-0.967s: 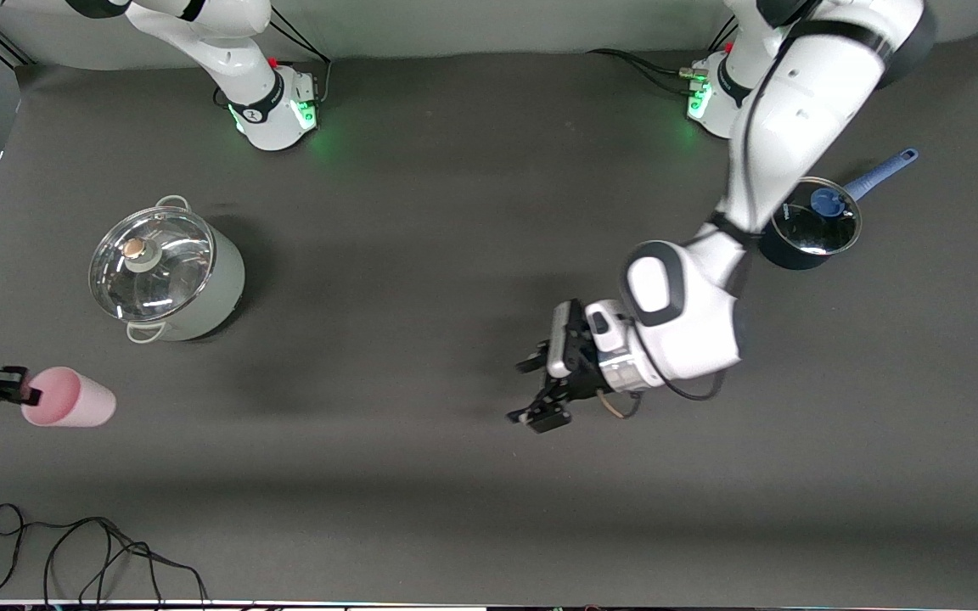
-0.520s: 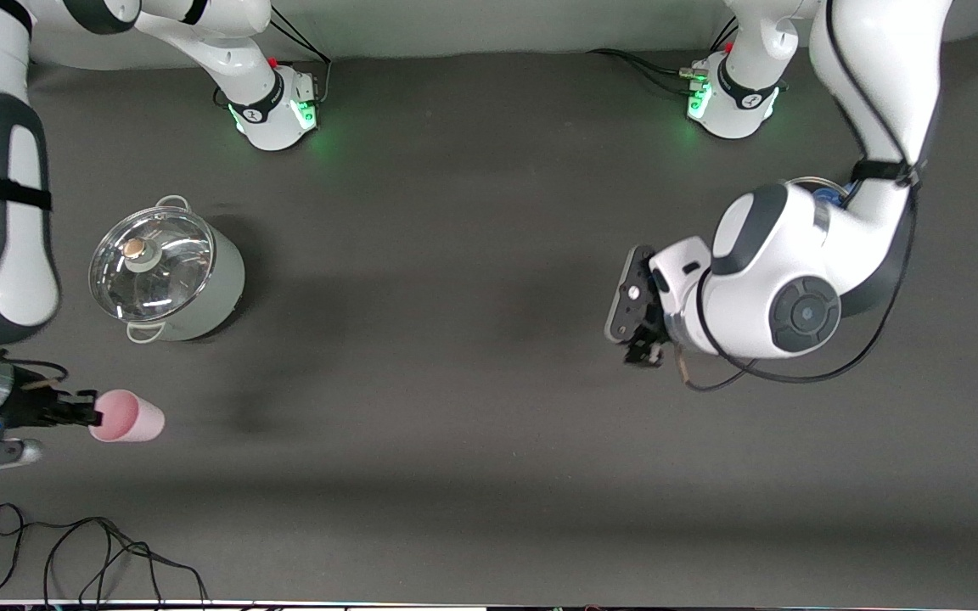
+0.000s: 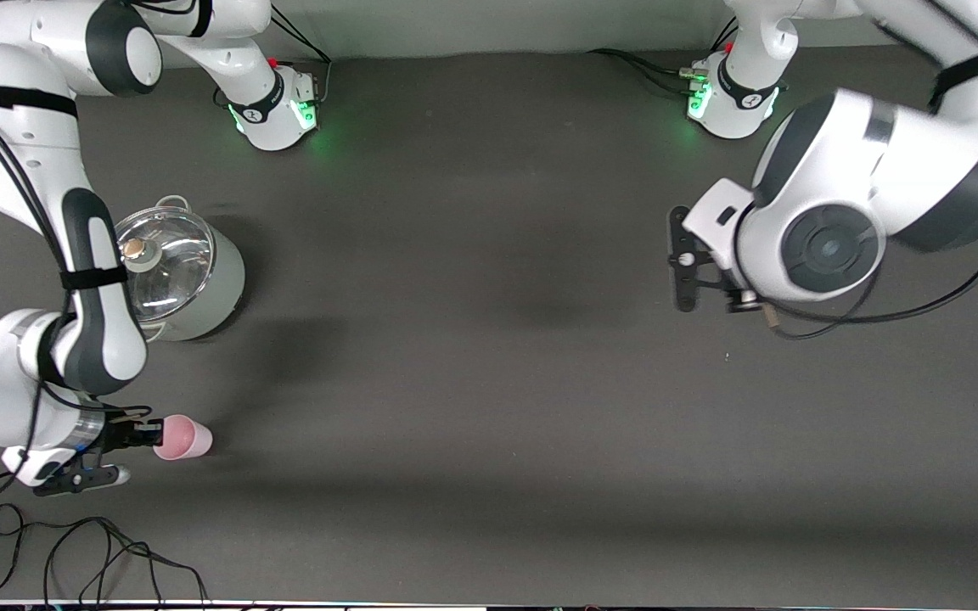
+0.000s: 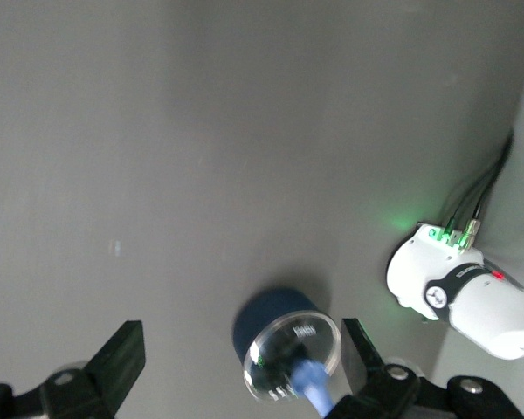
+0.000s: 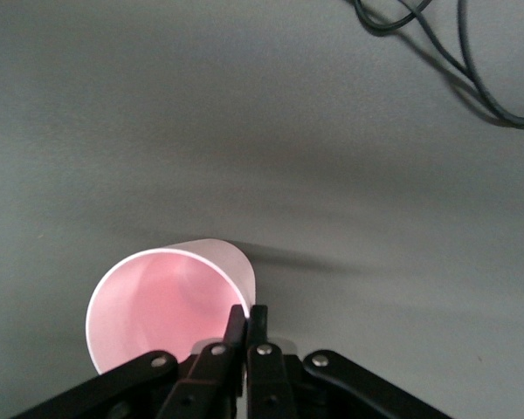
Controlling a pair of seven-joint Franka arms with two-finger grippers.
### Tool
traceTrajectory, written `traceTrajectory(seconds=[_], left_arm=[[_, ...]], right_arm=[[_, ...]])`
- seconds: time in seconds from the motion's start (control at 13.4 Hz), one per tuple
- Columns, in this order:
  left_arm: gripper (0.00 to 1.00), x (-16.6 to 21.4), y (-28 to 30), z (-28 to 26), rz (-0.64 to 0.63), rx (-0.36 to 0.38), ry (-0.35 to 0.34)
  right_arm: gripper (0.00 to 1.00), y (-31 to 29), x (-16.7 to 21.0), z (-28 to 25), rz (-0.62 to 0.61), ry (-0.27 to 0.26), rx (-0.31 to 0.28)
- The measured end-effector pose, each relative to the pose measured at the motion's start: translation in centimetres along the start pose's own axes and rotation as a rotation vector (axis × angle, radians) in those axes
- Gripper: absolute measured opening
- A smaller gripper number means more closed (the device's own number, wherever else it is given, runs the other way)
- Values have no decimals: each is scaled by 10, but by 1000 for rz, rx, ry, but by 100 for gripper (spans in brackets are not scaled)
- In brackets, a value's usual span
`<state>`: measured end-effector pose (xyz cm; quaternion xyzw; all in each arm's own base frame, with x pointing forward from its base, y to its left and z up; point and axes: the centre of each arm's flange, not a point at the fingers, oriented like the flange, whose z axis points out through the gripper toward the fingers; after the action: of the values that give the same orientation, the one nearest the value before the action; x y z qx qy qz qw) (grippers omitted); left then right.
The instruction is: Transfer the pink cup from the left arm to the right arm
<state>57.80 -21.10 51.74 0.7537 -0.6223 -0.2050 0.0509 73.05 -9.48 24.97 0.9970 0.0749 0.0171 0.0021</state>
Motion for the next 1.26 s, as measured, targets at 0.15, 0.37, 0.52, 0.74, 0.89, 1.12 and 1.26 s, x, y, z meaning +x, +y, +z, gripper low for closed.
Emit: traceTrajectory(seconds=[0.15, 0.37, 0.52, 0.74, 0.89, 1.12, 1.26], left_arm=[[100, -17, 10, -16, -267, 29, -7], [100, -19, 11, -23, -714, 67, 6], [100, -15, 6, -29, -1012, 122, 63], [100, -25, -4, -38, -1323, 130, 143], [100, -66, -24, -38, -1411, 107, 158], [100, -120, -46, -32, -1484, 70, 158], [100, -123, -45, -34, -1458, 68, 154]], right_arm=[[3, 0, 1, -3, -2, 5, -2], [7, 0, 1, -2, -2, 5, -2], [24, 2, 1, -2, -1, 5, -2], [57, 3, 1, -4, 1, 8, -3], [78, 3, 2, -7, 1, 9, -3], [100, -5, 4, -45, -10, -25, 16], [100, -16, 1, -115, -22, -23, 28]])
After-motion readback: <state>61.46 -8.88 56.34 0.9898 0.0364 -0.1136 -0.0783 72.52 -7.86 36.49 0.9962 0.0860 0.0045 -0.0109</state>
